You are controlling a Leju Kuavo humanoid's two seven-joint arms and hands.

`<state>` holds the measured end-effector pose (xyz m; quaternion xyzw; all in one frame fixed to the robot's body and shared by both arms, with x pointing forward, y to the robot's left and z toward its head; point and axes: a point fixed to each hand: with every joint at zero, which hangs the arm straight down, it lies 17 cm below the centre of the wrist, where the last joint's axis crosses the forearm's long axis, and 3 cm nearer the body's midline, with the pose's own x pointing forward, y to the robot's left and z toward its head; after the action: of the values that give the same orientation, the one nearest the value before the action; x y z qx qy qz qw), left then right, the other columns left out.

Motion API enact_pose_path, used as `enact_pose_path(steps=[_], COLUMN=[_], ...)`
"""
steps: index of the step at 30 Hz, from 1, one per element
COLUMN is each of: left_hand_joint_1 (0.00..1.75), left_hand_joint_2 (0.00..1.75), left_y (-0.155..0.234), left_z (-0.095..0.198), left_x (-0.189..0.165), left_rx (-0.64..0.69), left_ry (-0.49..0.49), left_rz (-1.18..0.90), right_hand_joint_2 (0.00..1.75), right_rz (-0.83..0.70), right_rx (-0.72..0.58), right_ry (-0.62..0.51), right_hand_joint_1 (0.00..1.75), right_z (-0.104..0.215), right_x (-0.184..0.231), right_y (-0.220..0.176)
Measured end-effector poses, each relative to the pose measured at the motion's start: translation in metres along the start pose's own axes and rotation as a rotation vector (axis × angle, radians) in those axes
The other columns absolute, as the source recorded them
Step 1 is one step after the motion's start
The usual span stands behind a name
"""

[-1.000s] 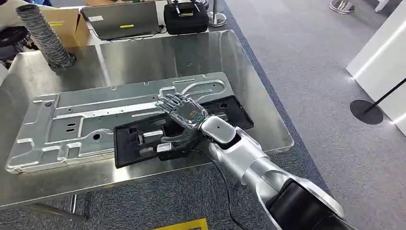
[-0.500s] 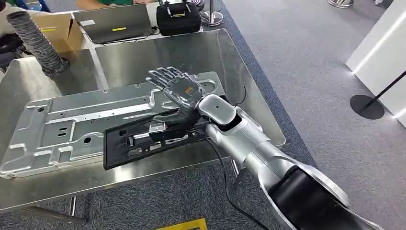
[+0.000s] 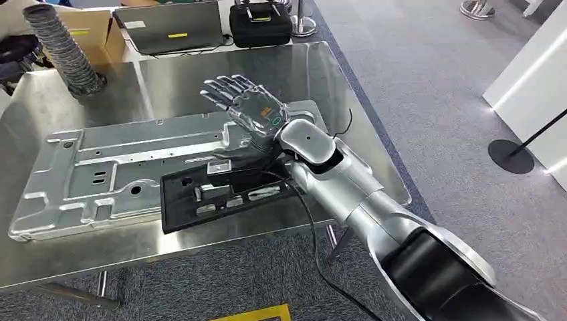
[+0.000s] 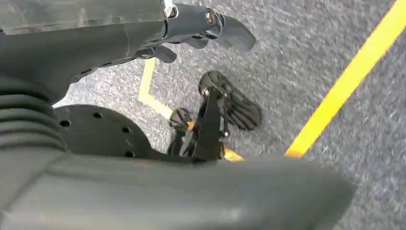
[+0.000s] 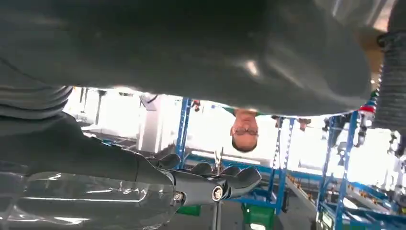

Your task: Take the parts from the cabinet and place them on the table.

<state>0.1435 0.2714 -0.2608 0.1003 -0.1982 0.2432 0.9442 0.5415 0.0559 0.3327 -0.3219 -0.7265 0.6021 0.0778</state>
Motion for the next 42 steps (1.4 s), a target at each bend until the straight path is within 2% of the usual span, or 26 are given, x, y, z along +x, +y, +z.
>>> enact_pose_path(steps=[8,29,42], left_hand_joint_1=[0.0,0.0,0.0], left_hand_joint_2=[0.0,0.0,0.0], left_y=[-0.006,-0.006,-0.006], left_z=[0.002,0.001,0.002], left_x=[-0.001,0.003,0.0], left_rx=[-0.001,0.008,0.007], left_ry=[0.003,0.0,0.003], left_rz=[-0.011,-0.02,-0.015], right_hand_joint_2=[0.0,0.0,0.0], right_rz=[0.011,0.009,0.015], right_rx=[-0.022,-0.01,-0.023], right_ry=[-0.003,0.01,-0.007], right_hand_joint_1=[0.0,0.0,0.0], right_z=[-0.003,0.005,0.001], right_x=[0.0,-0.002,0.004], right_y=[-0.01,0.001,-0.005])
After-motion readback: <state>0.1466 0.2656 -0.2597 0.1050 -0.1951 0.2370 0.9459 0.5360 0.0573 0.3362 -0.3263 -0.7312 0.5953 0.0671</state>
